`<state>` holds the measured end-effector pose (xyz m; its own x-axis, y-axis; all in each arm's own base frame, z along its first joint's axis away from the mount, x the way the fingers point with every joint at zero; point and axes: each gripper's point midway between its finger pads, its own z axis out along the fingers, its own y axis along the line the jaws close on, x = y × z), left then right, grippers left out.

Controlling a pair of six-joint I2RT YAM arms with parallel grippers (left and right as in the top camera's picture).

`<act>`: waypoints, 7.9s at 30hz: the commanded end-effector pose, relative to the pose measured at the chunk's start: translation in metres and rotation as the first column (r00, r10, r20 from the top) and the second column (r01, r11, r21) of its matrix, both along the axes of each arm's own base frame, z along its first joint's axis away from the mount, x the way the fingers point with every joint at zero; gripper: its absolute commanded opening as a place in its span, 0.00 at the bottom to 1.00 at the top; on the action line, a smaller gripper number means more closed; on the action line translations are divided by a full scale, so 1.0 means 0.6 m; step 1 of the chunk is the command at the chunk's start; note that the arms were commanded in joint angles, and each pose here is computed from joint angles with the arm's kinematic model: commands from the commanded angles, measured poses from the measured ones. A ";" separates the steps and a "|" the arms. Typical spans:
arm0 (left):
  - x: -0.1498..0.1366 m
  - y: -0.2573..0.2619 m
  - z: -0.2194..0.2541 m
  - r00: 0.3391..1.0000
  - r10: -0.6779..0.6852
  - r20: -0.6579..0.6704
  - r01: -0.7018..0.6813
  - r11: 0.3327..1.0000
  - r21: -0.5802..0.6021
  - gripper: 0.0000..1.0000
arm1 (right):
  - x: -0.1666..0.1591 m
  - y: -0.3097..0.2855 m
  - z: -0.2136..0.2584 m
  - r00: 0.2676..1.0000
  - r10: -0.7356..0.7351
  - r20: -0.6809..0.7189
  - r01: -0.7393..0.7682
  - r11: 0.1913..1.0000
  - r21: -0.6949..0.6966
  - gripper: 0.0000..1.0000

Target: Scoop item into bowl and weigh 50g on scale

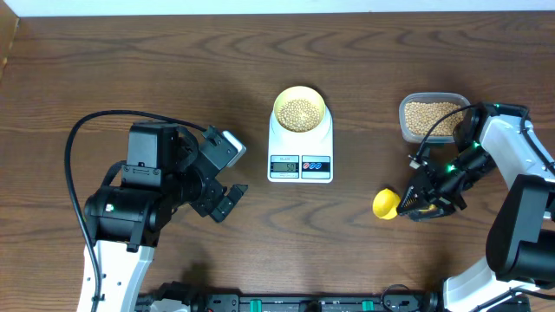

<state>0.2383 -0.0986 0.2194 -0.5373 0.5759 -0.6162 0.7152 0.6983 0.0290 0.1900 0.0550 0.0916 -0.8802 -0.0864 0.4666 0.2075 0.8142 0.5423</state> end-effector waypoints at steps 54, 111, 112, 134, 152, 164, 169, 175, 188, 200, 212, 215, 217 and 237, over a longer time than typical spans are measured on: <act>0.004 0.002 0.011 1.000 -0.007 0.024 0.007 1.000 0.007 0.99 | 0.281 0.124 0.291 0.433 -0.130 0.892 0.222 0.974 0.034 0.99; 0.004 0.002 0.011 1.000 -0.007 0.024 0.007 1.000 0.007 0.99 | -0.074 -0.049 0.251 -0.171 0.106 0.980 0.446 0.895 -0.019 0.99; 0.004 0.002 0.011 1.000 -0.007 0.024 0.007 1.000 0.007 0.99 | -0.070 -0.049 0.250 -0.176 0.106 0.979 0.447 0.894 -0.016 0.99; 0.004 0.002 0.011 1.000 -0.007 0.024 0.007 1.000 0.007 0.99 | 0.056 -0.050 0.124 -0.223 0.056 0.973 0.530 0.845 0.072 0.99; 0.004 0.002 0.011 1.000 -0.007 0.024 0.007 1.000 0.007 0.99 | 0.086 -0.042 0.090 -0.272 0.017 0.962 0.522 0.843 0.133 0.99; 0.004 0.002 0.011 1.000 -0.007 0.024 0.007 1.000 0.007 0.99 | 0.088 -0.043 0.070 -0.225 0.055 0.973 0.526 0.847 0.074 0.99; 0.004 0.002 0.011 1.000 -0.007 0.024 0.007 1.000 0.007 0.99 | 0.088 -0.043 0.070 -0.226 0.055 0.973 0.526 0.847 0.074 0.99; 0.004 0.002 0.011 1.000 -0.007 0.024 0.007 1.000 0.007 0.99 | 0.088 -0.043 0.070 -0.226 0.055 0.973 0.526 0.847 0.074 0.99; -0.007 -0.017 0.083 0.988 0.130 0.083 -0.110 0.971 -0.211 0.99 | 0.088 -0.043 0.070 -0.226 0.055 0.973 0.526 0.847 0.074 0.99; -0.141 0.075 0.120 0.860 0.497 0.119 -0.448 0.845 -0.292 0.99 | 0.088 -0.043 0.070 -0.226 0.055 0.973 0.526 0.847 0.074 0.99; -0.249 0.141 0.079 0.804 0.555 0.213 -0.528 0.831 -0.172 0.99 | 0.088 -0.043 0.070 -0.226 0.055 0.973 0.526 0.847 0.074 0.99; -0.259 0.142 0.082 0.799 0.556 0.228 -0.524 0.831 -0.186 0.99 | 0.088 -0.043 0.070 -0.226 0.055 0.973 0.526 0.847 0.074 0.99; -0.264 0.143 0.084 0.788 0.570 0.232 -0.531 0.821 -0.212 0.99 | 0.088 -0.043 0.070 -0.226 0.055 0.973 0.526 0.847 0.074 0.99; -0.302 0.173 0.095 0.659 0.684 0.312 -0.618 0.730 -0.293 0.99 | 0.088 -0.043 0.070 -0.226 0.055 0.973 0.526 0.847 0.074 0.99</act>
<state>0.0661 0.0018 0.2680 -0.4948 0.0702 -0.8662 0.0542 0.9973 0.0499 0.2429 0.0293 0.1361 -0.2262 0.1377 -0.9643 -0.0629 0.9858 0.1556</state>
